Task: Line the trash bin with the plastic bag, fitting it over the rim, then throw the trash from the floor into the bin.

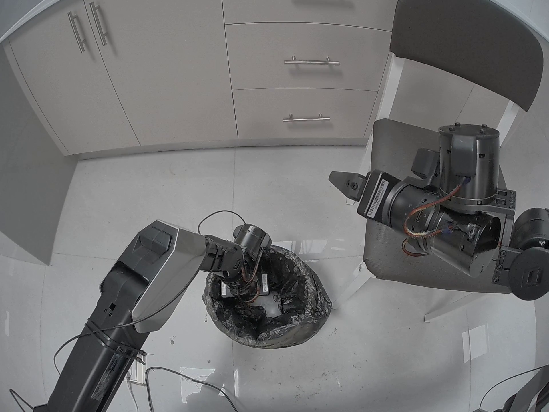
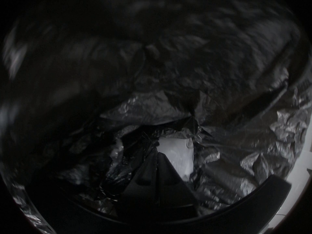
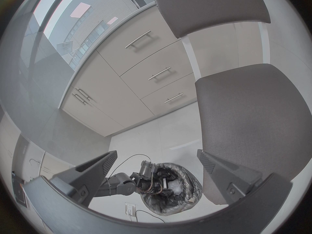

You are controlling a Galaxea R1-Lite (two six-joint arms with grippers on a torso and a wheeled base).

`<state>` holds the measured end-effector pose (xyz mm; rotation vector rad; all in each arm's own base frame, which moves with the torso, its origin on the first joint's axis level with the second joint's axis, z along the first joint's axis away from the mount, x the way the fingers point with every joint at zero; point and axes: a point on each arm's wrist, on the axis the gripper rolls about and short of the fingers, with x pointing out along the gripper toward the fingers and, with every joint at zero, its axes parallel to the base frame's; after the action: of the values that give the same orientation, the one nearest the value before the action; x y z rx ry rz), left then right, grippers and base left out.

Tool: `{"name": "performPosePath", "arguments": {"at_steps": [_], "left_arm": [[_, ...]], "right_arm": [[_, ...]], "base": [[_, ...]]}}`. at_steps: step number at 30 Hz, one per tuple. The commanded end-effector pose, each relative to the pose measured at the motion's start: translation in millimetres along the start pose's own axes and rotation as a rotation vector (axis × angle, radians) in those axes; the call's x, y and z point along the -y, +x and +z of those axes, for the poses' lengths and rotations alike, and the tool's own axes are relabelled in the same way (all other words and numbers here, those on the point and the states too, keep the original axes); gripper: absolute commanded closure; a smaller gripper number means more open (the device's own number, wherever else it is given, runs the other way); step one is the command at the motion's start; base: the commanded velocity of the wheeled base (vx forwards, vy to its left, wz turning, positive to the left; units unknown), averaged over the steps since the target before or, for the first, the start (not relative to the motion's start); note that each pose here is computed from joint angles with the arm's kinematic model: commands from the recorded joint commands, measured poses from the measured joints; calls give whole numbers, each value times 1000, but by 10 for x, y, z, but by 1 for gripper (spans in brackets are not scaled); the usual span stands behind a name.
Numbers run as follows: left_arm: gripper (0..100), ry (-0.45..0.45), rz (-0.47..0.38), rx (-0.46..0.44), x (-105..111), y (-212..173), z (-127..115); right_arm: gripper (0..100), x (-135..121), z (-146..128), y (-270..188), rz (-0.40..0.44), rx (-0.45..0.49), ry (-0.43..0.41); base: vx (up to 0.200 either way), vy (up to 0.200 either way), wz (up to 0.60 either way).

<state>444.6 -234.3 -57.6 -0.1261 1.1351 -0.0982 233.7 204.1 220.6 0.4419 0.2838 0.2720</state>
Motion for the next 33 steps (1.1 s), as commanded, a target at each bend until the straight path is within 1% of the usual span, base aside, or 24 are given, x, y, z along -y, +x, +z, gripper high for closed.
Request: {"name": "performPosePath", "arguments": {"at_steps": [1,2,5,8,10,14,16,17,20,26,28,33], "left_arm": [[100,8,14,-77,-27,154,-143],[100,9,18,-88,-36,179,-165],[100,20,56,-168,-69,304,-325],[100,35,103,-245,-102,485,-533],[100,38,115,-266,-106,525,-590],[100,39,162,-340,-181,635,-739],[100,34,169,-348,-189,666,-772],[100,11,189,-348,-206,698,-801],[100,-15,228,-364,-257,807,-902],[100,6,296,-396,-312,1003,-1136],[100,18,323,-424,-334,1068,-1246],[100,15,354,-462,-354,1046,-1288]], "right_arm": [[0,-3,3,-2,9,13,5],[0,-5,6,-2,12,17,7],[0,-9,14,-3,20,34,14],[0,-9,15,-4,21,35,14],[0,-9,11,1,22,33,14],[0,-8,2,9,20,30,13],[0,-5,-1,8,19,29,10],[0,-5,-1,8,19,29,10],[0,-5,-1,8,19,29,10],[0,-3,-5,8,18,28,10],[0,-3,-5,8,18,28,10],[0,-2,-9,12,18,27,9]], "base": [[0,0,0],[0,0,0],[0,0,0],[0,0,0],[0,0,0],[0,0,0],[0,0,0],[0,0,0],[0,0,0],[0,0,0],[0,0,0],[0,0,0]]}}
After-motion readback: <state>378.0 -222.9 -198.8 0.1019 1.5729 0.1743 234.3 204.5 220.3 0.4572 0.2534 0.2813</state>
